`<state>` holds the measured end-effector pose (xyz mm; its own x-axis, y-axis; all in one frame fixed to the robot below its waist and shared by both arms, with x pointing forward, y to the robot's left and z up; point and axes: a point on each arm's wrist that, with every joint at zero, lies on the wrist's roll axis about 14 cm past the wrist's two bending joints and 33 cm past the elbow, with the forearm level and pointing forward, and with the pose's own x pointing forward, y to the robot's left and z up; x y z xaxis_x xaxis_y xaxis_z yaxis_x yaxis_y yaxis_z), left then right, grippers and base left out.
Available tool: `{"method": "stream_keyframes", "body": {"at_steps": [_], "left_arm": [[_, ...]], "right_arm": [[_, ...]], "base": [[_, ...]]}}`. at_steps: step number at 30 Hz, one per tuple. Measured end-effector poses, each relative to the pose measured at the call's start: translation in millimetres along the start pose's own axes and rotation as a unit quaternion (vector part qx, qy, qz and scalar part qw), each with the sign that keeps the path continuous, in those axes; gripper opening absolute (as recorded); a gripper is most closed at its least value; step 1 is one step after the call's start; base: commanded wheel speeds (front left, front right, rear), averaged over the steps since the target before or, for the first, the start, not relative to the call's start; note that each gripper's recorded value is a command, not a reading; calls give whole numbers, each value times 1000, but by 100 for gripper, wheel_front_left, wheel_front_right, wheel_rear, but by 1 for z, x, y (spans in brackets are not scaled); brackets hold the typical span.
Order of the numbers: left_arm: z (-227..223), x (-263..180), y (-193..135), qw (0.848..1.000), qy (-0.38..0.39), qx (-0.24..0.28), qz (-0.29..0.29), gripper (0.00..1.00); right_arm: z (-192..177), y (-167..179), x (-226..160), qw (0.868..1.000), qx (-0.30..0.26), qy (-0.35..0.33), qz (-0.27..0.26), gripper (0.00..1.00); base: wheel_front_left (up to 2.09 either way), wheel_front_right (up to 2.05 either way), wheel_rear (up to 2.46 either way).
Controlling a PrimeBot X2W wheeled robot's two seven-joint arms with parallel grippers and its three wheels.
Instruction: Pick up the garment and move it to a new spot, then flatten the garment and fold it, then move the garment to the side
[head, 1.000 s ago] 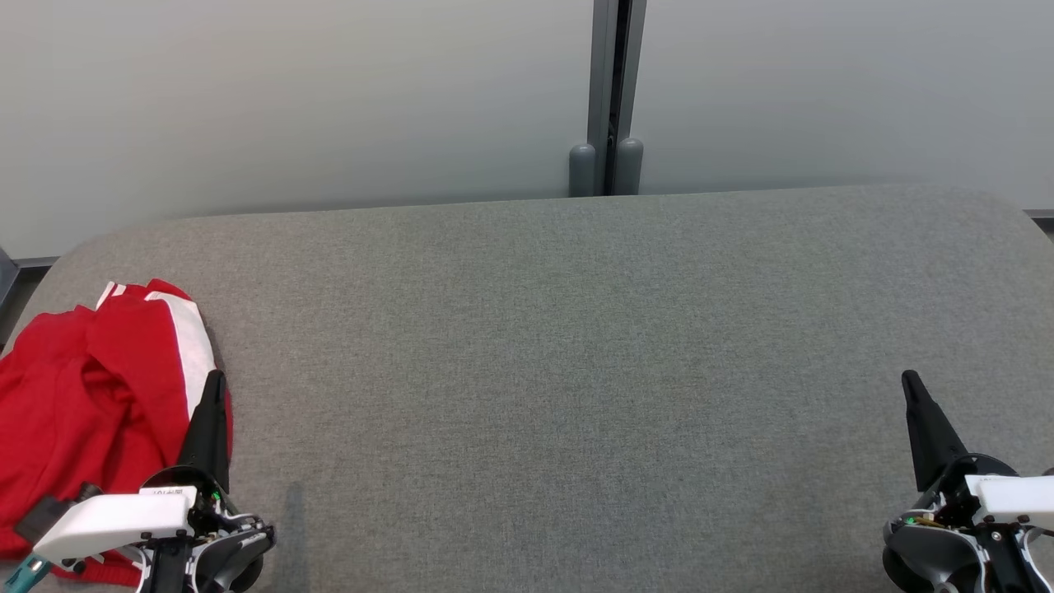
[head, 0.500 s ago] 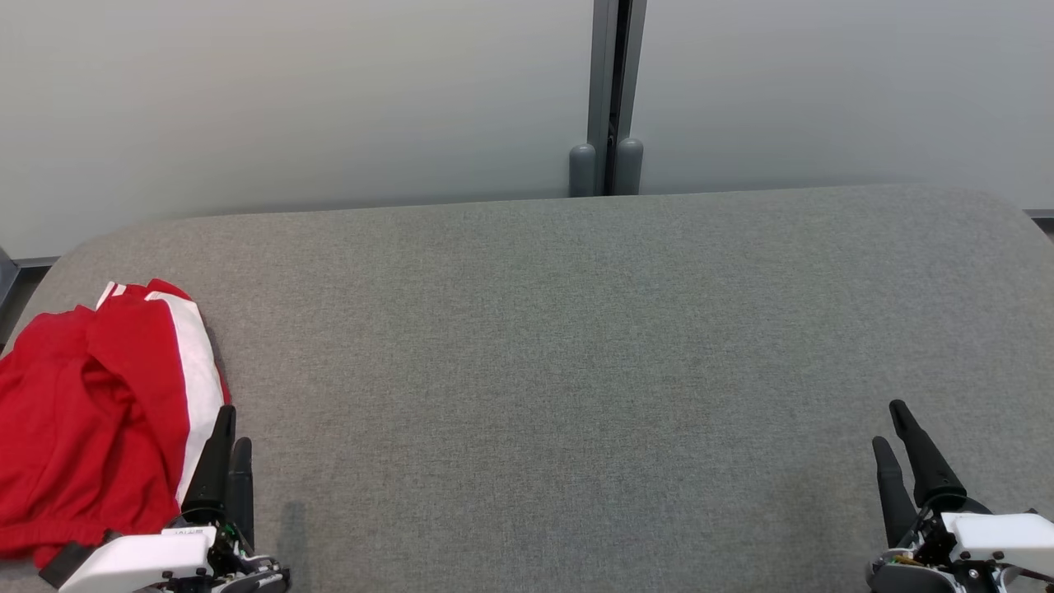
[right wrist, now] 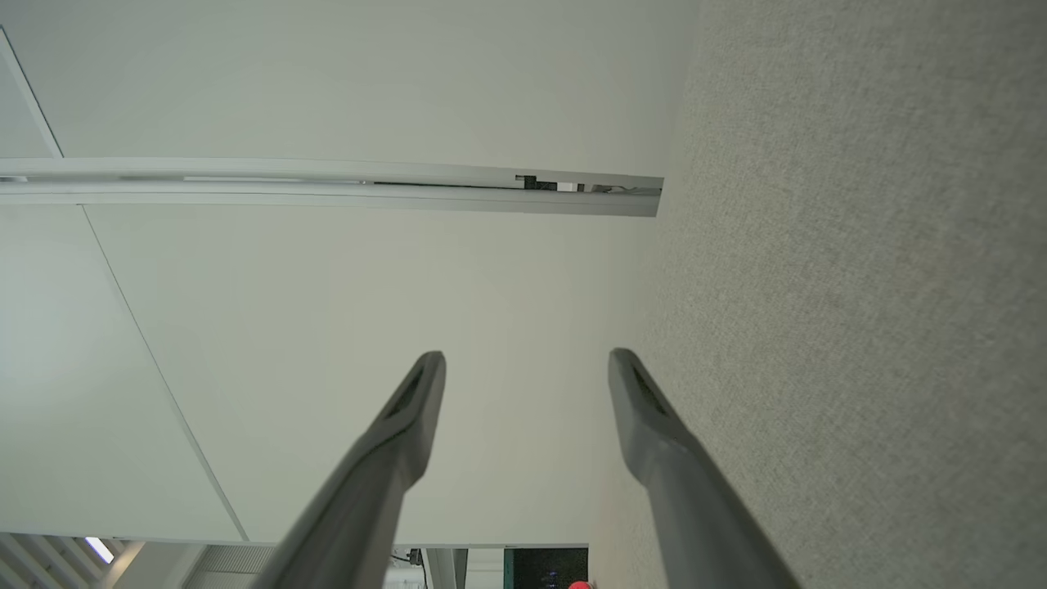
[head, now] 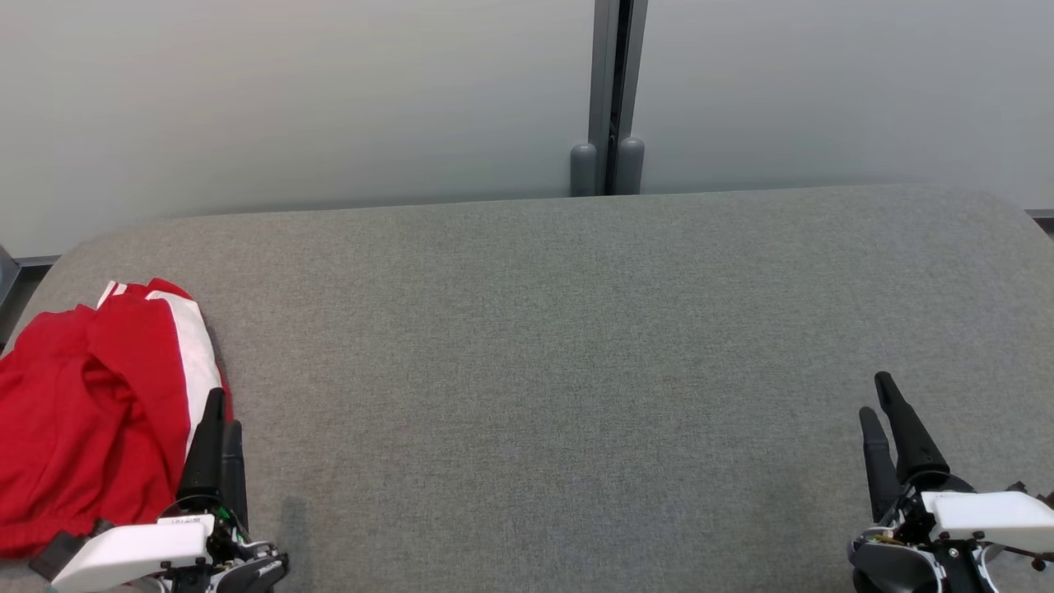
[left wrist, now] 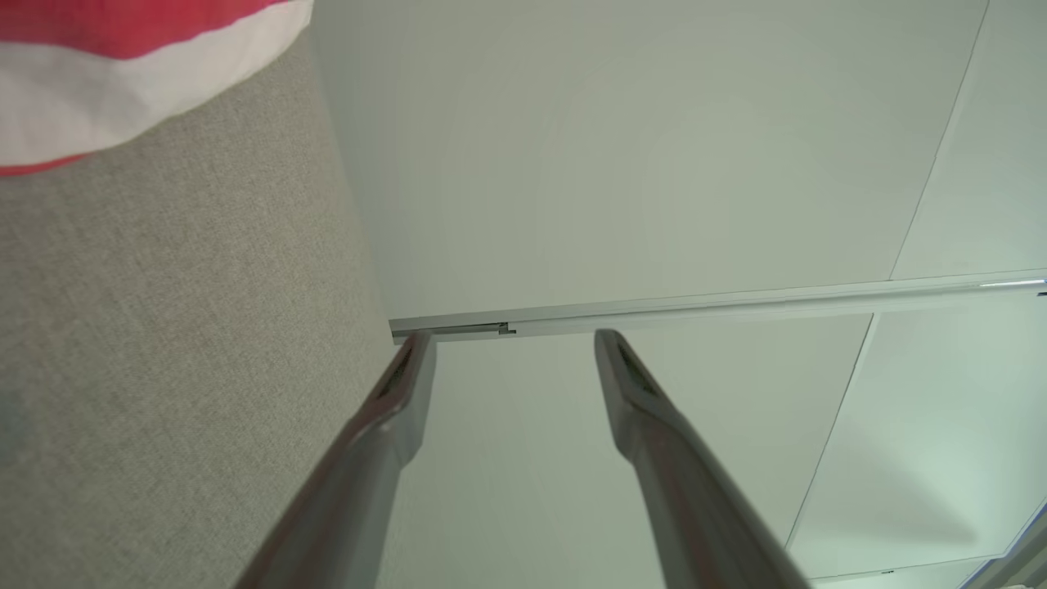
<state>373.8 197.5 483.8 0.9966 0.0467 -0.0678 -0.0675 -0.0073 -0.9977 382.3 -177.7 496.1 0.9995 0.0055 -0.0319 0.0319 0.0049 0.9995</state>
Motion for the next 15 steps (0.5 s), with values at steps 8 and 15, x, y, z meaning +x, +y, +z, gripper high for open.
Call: {"method": "stream_keyframes", "body": {"at_steps": [8, 15], "left_arm": [[1, 1, -7, 999, -4, 47, -10, 100], [1, 2, -9, 995, -5, 100, -13, 100]], "right_arm": [[-5, 12, 4, 999, -35, 0, 18, 100], [-11, 22, 6, 996, -87, 3, 34, 100]], "base": [[0, 0, 0], [0, 0, 0]]}}
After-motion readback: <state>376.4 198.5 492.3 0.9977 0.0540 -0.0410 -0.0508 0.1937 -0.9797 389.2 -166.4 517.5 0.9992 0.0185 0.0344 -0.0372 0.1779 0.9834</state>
